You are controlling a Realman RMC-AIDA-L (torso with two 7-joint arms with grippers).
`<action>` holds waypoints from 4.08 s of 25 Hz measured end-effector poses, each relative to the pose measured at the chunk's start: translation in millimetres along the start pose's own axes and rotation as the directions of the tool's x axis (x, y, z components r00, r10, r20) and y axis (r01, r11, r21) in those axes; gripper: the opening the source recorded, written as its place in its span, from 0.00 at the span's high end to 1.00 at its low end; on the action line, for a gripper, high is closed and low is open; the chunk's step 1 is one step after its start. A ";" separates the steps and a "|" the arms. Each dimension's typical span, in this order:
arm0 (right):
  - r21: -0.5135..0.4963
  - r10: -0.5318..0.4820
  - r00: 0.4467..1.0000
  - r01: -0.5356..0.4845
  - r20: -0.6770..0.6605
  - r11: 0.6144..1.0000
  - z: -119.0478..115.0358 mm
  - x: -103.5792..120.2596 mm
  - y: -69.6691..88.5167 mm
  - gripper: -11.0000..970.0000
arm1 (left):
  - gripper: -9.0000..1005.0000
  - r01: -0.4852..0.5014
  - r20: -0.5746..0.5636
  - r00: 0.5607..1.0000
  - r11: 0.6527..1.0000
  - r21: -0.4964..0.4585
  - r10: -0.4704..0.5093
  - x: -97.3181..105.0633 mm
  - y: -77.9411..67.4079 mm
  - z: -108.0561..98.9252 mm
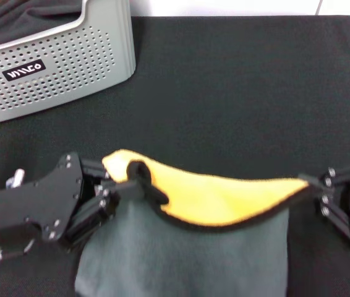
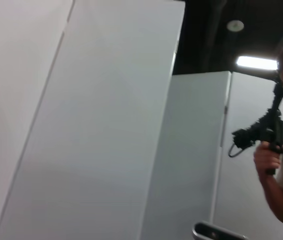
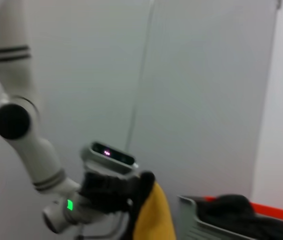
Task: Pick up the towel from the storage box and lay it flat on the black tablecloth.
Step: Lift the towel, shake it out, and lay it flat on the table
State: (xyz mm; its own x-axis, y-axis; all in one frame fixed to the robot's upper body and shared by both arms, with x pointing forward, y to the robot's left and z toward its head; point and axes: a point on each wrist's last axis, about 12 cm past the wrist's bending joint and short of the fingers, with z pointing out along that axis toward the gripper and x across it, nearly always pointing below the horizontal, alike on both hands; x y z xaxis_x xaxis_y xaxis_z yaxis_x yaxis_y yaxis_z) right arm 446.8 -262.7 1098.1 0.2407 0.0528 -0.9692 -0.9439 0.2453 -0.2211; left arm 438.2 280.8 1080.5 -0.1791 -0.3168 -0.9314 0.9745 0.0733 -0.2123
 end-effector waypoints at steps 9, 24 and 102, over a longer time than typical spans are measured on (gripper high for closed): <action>0.091 0.012 0.999 -0.008 -0.048 0.996 7.2 10.6 -29.2 0.98 | 0.89 -0.040 -0.005 0.999 0.995 -0.095 0.039 0.3 20.4 11.3; 0.184 0.035 0.990 -0.009 -0.138 0.983 13.7 24.6 -51.1 0.98 | 0.87 -0.059 -0.138 0.990 0.961 -0.271 0.022 21.1 54.5 33.8; 0.505 0.201 0.916 0.002 -0.347 0.863 45.8 76.6 -117.2 0.98 | 0.81 0.641 0.475 0.759 0.379 -0.668 -0.446 56.7 97.8 14.0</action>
State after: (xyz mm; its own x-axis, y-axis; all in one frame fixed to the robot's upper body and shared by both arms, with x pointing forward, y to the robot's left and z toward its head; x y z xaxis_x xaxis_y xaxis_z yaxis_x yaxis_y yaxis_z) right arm 586.2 -243.1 1054.7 -0.0477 -0.2384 -0.9700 -0.7000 0.7007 -0.1377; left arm 525.3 256.7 1011.0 -0.5063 -0.7220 -0.4715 0.1637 0.4564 -0.8746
